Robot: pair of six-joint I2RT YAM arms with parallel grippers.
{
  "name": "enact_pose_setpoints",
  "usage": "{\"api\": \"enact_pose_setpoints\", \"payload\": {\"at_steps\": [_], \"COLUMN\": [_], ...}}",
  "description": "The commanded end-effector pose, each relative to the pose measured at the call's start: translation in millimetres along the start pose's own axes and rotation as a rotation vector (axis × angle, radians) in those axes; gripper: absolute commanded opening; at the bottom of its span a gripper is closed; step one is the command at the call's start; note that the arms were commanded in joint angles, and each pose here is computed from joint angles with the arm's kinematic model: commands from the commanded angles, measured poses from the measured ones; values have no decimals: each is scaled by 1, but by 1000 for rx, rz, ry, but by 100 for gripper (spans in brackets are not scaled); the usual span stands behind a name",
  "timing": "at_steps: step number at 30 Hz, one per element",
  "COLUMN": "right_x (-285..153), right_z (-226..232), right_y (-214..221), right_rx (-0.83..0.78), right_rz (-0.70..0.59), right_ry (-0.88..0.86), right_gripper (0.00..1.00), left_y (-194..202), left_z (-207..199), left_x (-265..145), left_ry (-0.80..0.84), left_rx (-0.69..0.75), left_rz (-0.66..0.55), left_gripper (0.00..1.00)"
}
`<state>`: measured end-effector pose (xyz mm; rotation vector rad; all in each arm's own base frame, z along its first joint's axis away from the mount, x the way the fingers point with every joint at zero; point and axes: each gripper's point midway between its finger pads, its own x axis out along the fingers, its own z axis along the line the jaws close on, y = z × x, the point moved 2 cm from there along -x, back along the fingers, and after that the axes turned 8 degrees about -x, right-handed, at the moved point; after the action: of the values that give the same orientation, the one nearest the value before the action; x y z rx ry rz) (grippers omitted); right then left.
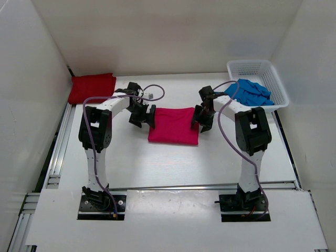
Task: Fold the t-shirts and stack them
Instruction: Fold the long partially folded tshirt into a neat square, then put the neatly folded tshirt into the corner of the board with the left arm
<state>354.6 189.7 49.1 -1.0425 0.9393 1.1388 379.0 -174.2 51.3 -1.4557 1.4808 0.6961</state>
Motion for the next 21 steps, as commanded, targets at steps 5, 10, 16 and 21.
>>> {"api": "enact_pose_setpoints", "payload": {"at_steps": [5,10,16,21], "right_x": [26,36,33,23], "right_z": [4,5,7,15], "right_y": [5,8,8,4], "right_rx": [45,61,57,46], "right_rz": [50,52,39,12], "right_ry": [-58,-85,-103,-143], "right_gripper": [48,33,29,29], "left_y": [28,49,51,17], "left_z": [-28,-31,-28,-17], "left_x": [35,56,69,37], "left_ry": [133,236,248,198], "left_rx": [22,-38,-71,-68], "left_rz": [117,225,277,171], "left_gripper": [98,78,32,10]}}
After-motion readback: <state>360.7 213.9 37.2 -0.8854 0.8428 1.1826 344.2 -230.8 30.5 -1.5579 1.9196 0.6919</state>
